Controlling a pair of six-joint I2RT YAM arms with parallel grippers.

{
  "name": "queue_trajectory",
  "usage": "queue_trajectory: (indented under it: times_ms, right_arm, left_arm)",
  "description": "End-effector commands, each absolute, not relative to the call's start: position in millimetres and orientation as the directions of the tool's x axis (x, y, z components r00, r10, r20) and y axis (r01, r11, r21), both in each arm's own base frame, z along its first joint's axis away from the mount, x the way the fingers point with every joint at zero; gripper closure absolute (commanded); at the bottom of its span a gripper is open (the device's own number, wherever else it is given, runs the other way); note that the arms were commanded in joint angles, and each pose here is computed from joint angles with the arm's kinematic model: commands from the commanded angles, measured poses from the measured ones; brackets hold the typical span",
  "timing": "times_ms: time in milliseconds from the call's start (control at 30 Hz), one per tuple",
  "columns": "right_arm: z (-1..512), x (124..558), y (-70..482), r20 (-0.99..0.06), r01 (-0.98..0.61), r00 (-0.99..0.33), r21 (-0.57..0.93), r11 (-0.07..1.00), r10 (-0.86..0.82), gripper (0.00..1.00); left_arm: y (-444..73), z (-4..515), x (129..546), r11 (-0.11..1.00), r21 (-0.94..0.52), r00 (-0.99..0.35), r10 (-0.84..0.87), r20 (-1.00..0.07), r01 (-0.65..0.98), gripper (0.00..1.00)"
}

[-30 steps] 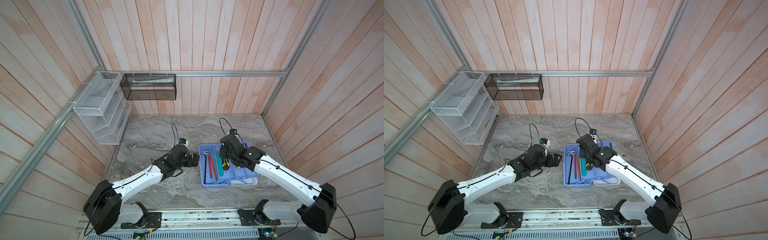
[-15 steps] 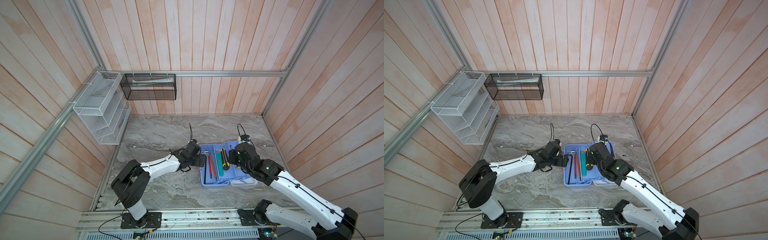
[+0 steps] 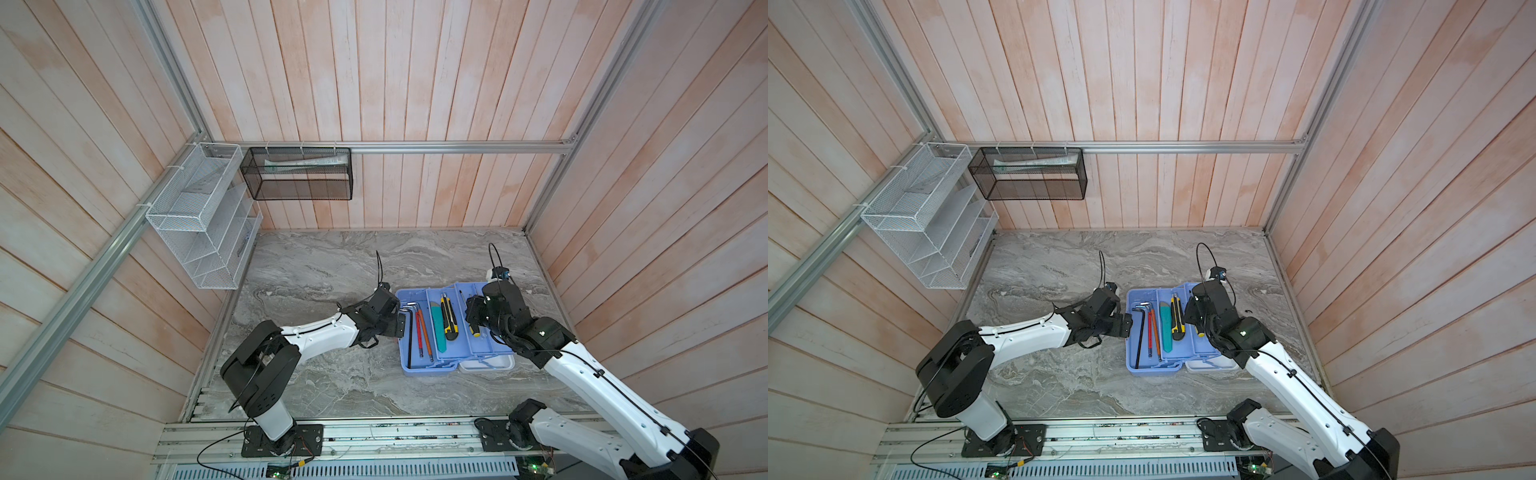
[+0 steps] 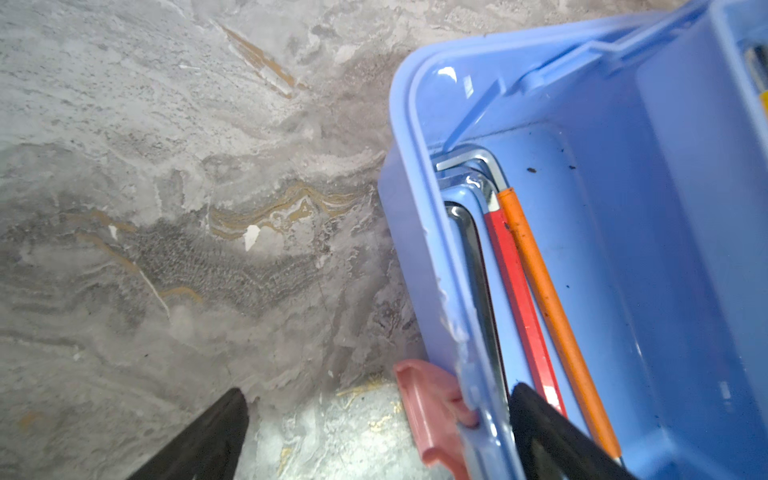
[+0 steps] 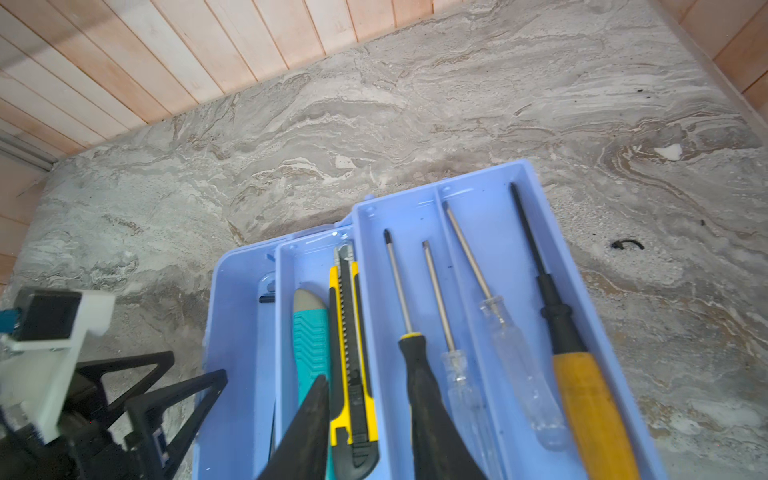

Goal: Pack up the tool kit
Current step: 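Move left gripper to the pink latch while right gripper grasps the lid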

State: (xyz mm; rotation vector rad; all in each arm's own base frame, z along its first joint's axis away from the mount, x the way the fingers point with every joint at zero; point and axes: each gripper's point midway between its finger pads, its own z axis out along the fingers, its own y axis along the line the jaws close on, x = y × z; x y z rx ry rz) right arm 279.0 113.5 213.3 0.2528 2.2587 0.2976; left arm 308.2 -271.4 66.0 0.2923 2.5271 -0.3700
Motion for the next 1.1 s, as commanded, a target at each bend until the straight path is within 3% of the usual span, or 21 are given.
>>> queue_trajectory:
  times_ms: [0, 500, 700, 867, 933, 967, 1067]
  right_arm:
    - [218.6, 281.0, 104.3, -0.719, 0.061, -0.638, 0.309, 0.949, 0.275, 0.68]
    - [191.2, 286.5, 67.0, -0.665, 0.111, -0.667, 0.357, 0.927, 0.336, 0.69]
    - [151.7, 285.1, 68.0, -0.591, 0.133, -0.709, 0.424, 0.896, 0.384, 0.72]
    - [120.9, 284.2, 82.0, -0.525, 0.127, -0.747, 0.490, 0.863, 0.408, 0.83]
    - [110.6, 283.5, 87.8, -0.506, 0.113, -0.764, 0.507, 0.855, 0.401, 0.88]
    - [106.5, 283.2, 90.9, -0.497, 0.104, -0.772, 0.516, 0.850, 0.396, 0.90]
    - [97.5, 283.6, 97.1, -0.480, 0.087, -0.788, 0.533, 0.842, 0.385, 0.92]
  left_arm:
    - [-212.3, 36.0, 293.8, 0.982, -0.047, -0.862, 0.137, -0.488, 0.183, 0.01]
    - [-126.4, 56.2, 300.2, 0.998, 0.061, -0.856, 0.049, -0.515, 0.020, 0.07]
    - [-135.8, 98.1, 318.1, 0.998, -0.057, -0.804, -0.002, -0.595, 0.040, 0.07]
    - [-142.1, 116.3, 325.5, 0.989, -0.142, -0.766, -0.052, -0.640, 0.051, 0.07]
    - [-136.2, 111.6, 327.2, 0.986, -0.165, -0.770, -0.080, -0.633, 0.033, 0.13]
    - [-131.4, 107.7, 328.2, 0.985, -0.174, -0.772, -0.097, -0.628, 0.018, 0.22]
    - [-118.9, 94.3, 330.3, 0.975, -0.223, -0.779, -0.152, -0.608, -0.016, 0.68]
